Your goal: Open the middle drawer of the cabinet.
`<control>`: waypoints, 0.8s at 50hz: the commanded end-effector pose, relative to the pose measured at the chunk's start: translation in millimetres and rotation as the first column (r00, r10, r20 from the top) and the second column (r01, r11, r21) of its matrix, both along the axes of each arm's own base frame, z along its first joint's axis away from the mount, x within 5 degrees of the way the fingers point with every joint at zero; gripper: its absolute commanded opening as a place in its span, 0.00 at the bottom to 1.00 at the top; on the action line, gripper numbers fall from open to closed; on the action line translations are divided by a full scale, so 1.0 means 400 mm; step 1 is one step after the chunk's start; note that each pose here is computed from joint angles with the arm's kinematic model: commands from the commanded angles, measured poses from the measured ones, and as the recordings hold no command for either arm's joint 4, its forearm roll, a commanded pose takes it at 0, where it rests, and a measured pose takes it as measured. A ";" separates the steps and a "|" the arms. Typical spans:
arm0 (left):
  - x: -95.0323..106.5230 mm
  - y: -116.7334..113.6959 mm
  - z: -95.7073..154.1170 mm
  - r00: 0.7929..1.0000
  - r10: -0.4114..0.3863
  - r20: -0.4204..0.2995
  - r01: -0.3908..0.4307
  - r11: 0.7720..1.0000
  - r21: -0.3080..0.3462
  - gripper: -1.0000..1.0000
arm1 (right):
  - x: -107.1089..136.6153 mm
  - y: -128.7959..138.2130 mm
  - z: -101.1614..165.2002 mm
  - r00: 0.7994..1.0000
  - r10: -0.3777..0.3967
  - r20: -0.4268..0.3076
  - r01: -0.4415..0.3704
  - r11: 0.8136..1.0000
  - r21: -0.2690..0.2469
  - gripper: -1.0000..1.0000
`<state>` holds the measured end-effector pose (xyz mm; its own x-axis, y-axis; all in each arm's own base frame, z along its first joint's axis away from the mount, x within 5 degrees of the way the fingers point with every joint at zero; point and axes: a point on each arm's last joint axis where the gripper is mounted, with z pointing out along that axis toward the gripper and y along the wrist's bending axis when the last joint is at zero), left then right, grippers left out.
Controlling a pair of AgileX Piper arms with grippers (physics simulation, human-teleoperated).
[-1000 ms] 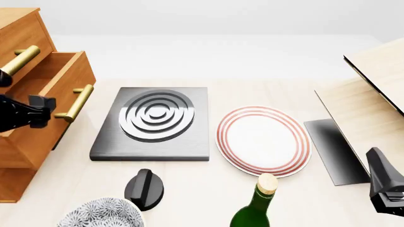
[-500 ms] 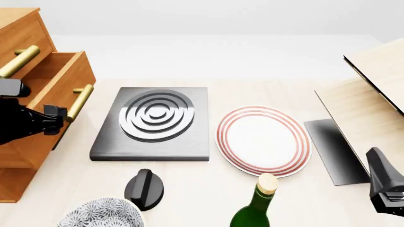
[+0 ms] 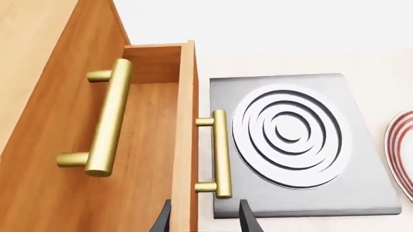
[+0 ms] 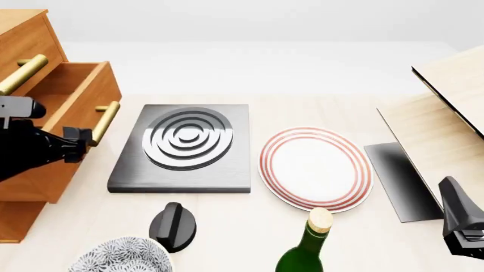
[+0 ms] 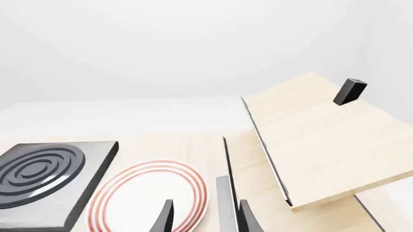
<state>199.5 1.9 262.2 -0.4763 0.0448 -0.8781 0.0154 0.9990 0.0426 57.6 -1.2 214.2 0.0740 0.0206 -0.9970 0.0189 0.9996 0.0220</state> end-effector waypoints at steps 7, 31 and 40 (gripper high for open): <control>0.020 -0.063 -0.025 0.985 -0.167 -0.035 0.170 0.982 0.088 1.00 | 0.000 0.000 -0.001 1.000 0.003 0.002 -0.003 1.000 -0.004 1.00; 0.107 -0.246 -0.050 0.893 -0.441 -0.084 0.449 0.885 0.125 1.00 | 0.000 0.000 -0.001 1.000 0.003 0.002 -0.003 1.000 -0.003 1.00; 0.099 -0.307 -0.027 0.853 -0.517 -0.077 0.522 0.844 0.121 1.00 | 0.000 0.000 -0.001 1.000 0.003 0.002 -0.003 1.000 -0.004 1.00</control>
<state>236.3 -78.9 264.9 -0.4663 0.1216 -0.8762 0.3066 0.9513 -0.0312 57.6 -1.2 214.2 0.0740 0.0206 -0.9970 0.0189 0.9996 0.0221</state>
